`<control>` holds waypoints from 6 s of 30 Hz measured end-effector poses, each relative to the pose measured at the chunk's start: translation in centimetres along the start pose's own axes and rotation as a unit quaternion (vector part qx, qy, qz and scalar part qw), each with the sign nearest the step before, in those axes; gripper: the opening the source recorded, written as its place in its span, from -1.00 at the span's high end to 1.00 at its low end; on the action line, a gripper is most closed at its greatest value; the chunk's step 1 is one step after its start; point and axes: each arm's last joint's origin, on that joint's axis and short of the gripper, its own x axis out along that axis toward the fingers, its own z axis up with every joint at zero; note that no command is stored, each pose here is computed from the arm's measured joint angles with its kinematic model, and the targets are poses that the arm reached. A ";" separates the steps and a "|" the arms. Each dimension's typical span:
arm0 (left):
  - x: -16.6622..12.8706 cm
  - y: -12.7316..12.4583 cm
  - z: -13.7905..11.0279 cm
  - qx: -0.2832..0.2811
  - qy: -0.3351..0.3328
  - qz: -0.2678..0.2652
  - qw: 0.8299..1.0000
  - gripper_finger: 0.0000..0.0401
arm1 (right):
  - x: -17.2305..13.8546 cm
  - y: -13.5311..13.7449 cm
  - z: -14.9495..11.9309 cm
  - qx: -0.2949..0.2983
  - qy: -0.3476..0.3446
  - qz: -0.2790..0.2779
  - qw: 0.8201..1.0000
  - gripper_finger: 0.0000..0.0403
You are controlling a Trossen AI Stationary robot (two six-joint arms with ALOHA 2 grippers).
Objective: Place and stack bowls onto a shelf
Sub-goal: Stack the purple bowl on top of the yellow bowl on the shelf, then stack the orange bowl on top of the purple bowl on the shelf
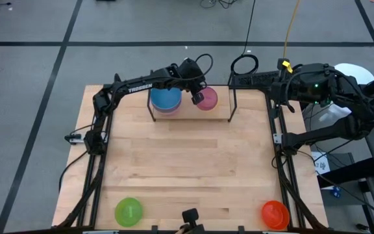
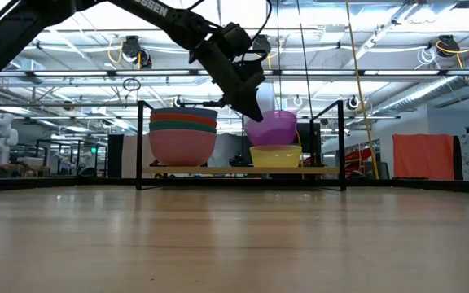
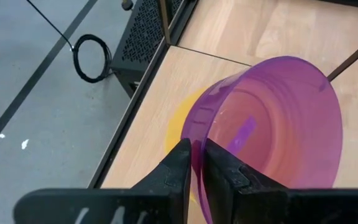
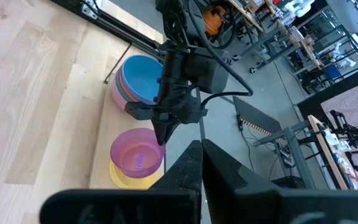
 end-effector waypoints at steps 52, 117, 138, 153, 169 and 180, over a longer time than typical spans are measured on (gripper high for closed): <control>0.5 -0.6 0.0 -0.016 0.000 0.003 1.000 0.79 | 0.0 0.0 -0.1 0.001 0.003 0.001 1.000 1.00; -19.7 -16.9 -3.4 0.089 0.246 -0.062 0.963 0.79 | 4.9 28.0 -9.4 0.291 0.368 0.530 0.707 0.53; -19.7 -17.0 -3.3 0.068 0.240 -0.059 0.967 0.79 | 2.7 35.8 -11.0 0.165 0.432 0.473 0.750 0.53; -19.9 -17.7 -3.4 0.069 0.239 -0.063 0.966 0.79 | 3.3 37.9 -11.6 0.137 0.445 0.463 0.754 0.83; -20.0 -18.0 -3.5 0.077 0.239 -0.058 0.966 0.79 | 4.7 34.2 -10.7 0.217 0.465 0.413 0.753 1.00; -20.0 -17.7 -3.5 0.115 0.230 -0.020 0.966 0.79 | 5.3 25.5 -9.1 0.236 0.508 0.300 0.772 1.00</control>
